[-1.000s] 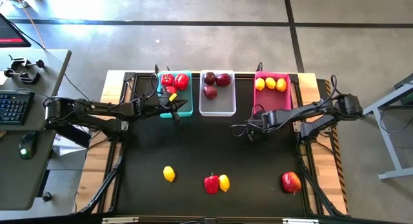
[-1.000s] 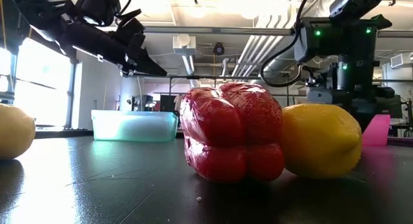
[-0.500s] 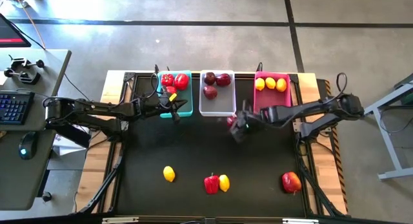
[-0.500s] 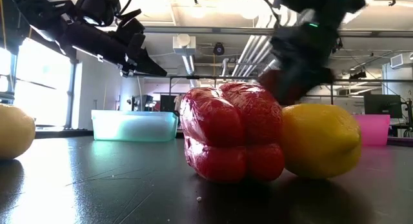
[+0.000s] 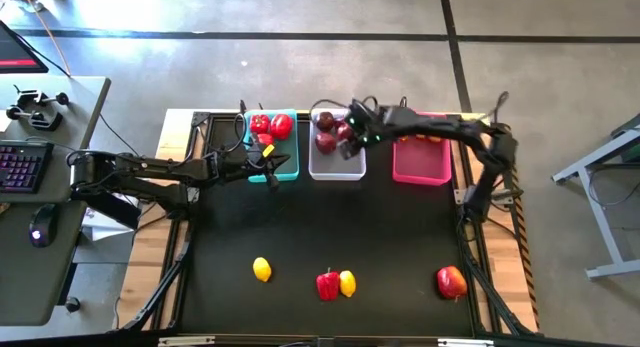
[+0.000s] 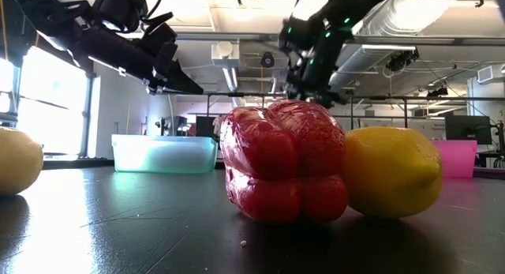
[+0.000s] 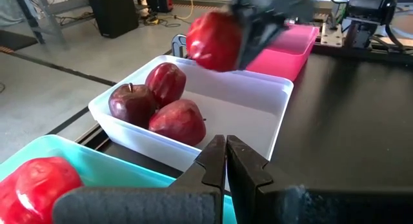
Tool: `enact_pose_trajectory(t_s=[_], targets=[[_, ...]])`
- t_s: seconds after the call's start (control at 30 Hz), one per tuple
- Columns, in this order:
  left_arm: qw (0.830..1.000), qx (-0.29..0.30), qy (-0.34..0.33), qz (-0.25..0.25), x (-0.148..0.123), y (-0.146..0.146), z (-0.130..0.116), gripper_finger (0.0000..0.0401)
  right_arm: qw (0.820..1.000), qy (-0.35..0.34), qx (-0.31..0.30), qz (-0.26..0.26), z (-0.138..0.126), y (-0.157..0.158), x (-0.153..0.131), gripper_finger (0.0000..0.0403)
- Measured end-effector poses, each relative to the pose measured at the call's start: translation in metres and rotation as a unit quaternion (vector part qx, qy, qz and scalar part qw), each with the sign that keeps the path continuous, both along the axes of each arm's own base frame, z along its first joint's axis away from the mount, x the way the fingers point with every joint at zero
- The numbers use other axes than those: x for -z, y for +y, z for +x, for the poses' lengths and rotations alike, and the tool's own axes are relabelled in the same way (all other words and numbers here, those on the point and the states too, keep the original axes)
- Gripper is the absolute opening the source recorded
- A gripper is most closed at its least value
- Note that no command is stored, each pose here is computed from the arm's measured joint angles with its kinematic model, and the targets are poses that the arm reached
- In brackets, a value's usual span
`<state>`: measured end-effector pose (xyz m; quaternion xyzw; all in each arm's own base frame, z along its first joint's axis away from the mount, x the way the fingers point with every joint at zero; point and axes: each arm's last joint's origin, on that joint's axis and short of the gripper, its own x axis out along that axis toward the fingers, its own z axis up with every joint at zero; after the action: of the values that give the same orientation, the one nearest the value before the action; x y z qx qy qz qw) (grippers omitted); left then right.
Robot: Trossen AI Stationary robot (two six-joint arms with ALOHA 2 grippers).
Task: Sort produce into baskets
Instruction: Put the apple into the white bin
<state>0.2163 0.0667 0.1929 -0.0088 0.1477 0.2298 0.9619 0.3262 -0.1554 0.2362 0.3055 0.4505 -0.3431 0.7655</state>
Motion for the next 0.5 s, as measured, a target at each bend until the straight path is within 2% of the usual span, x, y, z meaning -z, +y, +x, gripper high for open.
enact_pose_trajectory(t_s=[0.2, 0.37, 0.5], targets=[[1.0, 0.0, 0.0, 0.0, 0.0, 0.0, 0.0, 0.0, 0.997, 0.064, -0.024, 0.036, 0.014, -0.039, 0.019, 0.0206], [1.0, 0.0, 0.005, -0.001, 0.001, 0.0, 0.0, 0.0, 0.993, 0.097, -0.054, 0.048, 0.026, -0.049, 0.03, 0.0207], [1.0, 0.0, 0.008, -0.002, 0.002, 0.0, 0.0, 0.0, 0.992, 0.103, -0.064, 0.033, 0.03, -0.051, 0.029, 0.0227]])
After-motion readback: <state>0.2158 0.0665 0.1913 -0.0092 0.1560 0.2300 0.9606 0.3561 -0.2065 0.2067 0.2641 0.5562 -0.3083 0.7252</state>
